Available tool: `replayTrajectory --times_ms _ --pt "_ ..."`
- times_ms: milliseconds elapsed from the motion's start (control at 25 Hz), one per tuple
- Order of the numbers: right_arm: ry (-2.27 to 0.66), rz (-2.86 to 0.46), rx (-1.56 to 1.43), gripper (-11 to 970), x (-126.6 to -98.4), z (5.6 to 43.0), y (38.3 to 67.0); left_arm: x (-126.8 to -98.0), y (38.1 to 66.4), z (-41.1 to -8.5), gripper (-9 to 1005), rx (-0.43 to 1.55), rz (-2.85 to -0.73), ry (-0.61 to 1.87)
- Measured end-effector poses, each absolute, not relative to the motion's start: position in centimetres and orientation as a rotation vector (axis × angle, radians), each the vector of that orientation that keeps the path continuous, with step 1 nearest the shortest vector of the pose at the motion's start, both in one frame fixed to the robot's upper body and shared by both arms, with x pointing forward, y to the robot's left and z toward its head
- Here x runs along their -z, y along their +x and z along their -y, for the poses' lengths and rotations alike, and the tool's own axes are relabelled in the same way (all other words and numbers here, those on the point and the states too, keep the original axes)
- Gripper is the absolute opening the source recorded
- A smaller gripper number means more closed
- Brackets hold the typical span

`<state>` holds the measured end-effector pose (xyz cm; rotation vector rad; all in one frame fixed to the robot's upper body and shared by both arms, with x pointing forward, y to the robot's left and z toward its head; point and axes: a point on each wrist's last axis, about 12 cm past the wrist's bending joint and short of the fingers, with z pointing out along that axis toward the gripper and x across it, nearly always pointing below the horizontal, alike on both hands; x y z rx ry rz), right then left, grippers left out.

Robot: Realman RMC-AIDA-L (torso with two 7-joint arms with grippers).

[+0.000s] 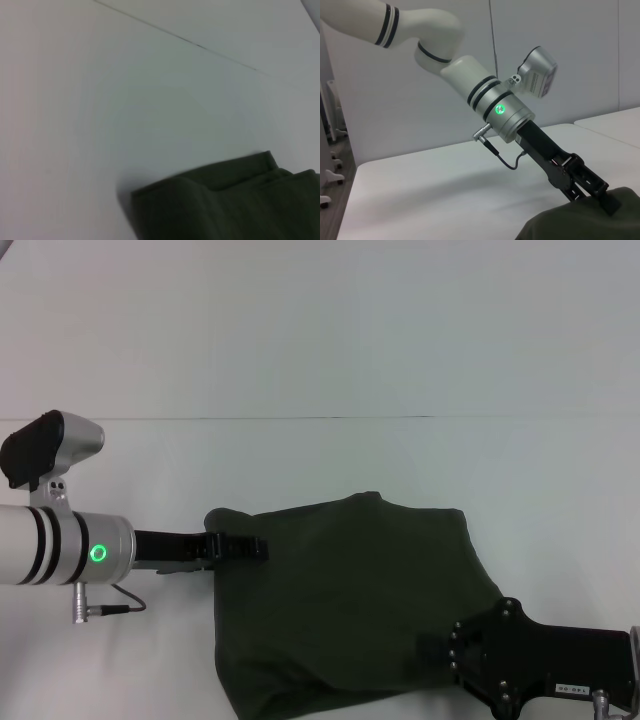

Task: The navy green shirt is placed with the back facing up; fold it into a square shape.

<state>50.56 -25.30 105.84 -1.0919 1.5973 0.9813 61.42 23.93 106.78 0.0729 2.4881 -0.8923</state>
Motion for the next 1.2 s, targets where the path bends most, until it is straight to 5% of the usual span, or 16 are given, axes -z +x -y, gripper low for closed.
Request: replayTrajectory --times_ms 360,1000,1200 --pt "-1.090 -1.598 -0.984 0 -105.81 25.35 50.47 -106.69 61.34 -24.01 805 0.875 -2.481 0.111" --pt "-1.090 -1.588 -0.990 -1 -105.95 25.27 50.50 -106.95 61.54 -23.98 113 0.858 -2.460 0.170" --pt "-1.088 -1.586 -0.989 9 -106.02 25.26 50.60 -107.15 61.84 -24.52 84 0.831 -2.447 0.169"
